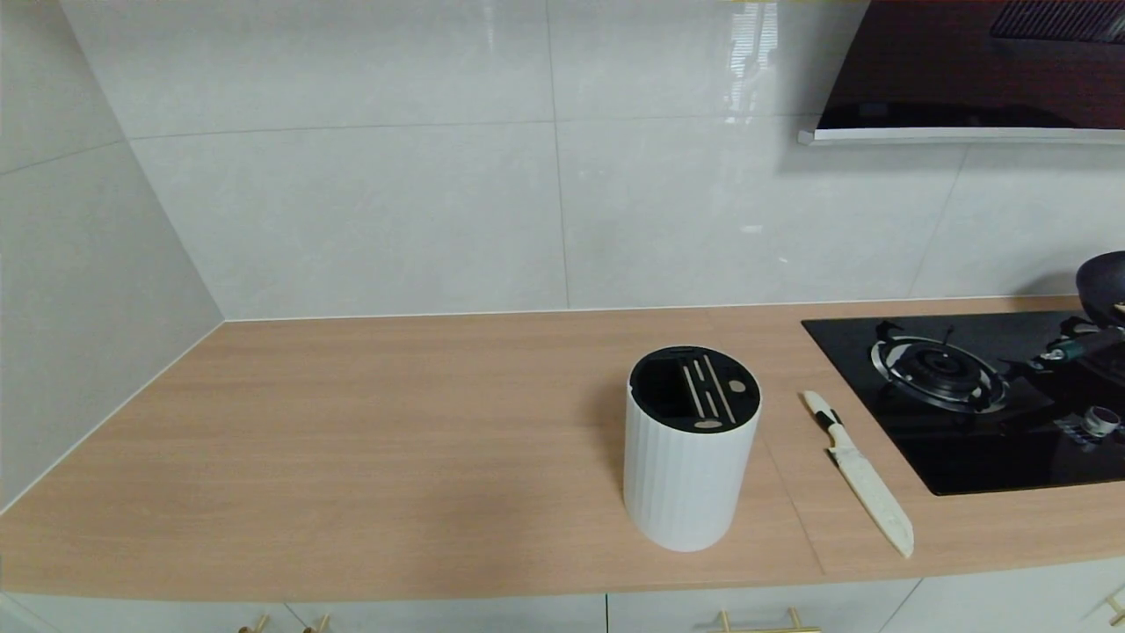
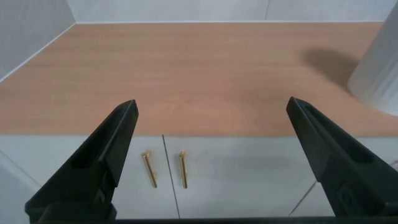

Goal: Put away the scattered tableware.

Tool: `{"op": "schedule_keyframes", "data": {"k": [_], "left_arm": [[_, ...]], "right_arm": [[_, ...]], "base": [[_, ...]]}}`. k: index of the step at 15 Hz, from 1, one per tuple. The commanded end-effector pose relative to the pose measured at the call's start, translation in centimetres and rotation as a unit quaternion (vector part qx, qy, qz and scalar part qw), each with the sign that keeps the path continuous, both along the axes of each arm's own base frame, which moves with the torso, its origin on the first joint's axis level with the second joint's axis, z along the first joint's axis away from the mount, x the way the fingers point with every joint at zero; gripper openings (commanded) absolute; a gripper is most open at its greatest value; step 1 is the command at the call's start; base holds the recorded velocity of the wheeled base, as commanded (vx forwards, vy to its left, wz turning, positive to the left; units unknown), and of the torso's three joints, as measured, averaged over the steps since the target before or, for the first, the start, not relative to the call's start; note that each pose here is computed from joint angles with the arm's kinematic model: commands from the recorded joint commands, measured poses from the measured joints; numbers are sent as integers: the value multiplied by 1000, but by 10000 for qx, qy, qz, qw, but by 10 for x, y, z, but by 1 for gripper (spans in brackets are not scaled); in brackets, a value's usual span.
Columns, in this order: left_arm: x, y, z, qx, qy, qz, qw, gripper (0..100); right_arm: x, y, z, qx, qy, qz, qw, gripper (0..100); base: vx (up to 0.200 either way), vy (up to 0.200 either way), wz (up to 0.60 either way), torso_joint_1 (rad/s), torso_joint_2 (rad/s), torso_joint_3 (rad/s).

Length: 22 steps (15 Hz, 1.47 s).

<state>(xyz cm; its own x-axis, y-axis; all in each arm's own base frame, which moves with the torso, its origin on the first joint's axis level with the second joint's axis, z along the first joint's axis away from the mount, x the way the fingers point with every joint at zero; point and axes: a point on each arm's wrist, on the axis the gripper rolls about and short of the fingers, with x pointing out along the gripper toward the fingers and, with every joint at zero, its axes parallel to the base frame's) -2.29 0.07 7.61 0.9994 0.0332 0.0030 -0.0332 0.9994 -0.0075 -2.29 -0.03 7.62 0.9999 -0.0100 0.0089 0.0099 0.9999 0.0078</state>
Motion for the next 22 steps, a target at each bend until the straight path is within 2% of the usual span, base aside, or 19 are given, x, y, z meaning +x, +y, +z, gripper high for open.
{"op": "schedule_keyframes", "data": {"k": [1,4,7,18,19,20,22], "left_arm": [[0,0,0,-1,0,3,10000,100],[0,0,0,-1,0,3,10000,100],[0,0,0,-1,7,10,10000,100],[0,0,0,-9,7,10,10000,100],[0,0,0,-9,7,10,10000,100],[0,0,0,-9,-1,10,10000,100],[0,0,0,-9,7,10,10000,100]], "right_arm": [[0,0,0,0,-1,4,10000,100],[0,0,0,8,6,4,10000,100],[0,0,0,0,6,4,10000,100],[0,0,1,-39,-16,34,10000,100],[-7,1,37,85,-443,377,9983,100],[-8,2,69,416,-497,673,9956,100],[22,4,103,409,302,991,9938,100]], "base": [[0,0,0,22,-56,-36],[0,0,0,0,0,0],[0,0,-600,1,-4,1],[0,0,0,0,0,0],[0,0,0,0,0,0],[0,0,0,0,0,0],[0,0,0,0,0,0]]}}
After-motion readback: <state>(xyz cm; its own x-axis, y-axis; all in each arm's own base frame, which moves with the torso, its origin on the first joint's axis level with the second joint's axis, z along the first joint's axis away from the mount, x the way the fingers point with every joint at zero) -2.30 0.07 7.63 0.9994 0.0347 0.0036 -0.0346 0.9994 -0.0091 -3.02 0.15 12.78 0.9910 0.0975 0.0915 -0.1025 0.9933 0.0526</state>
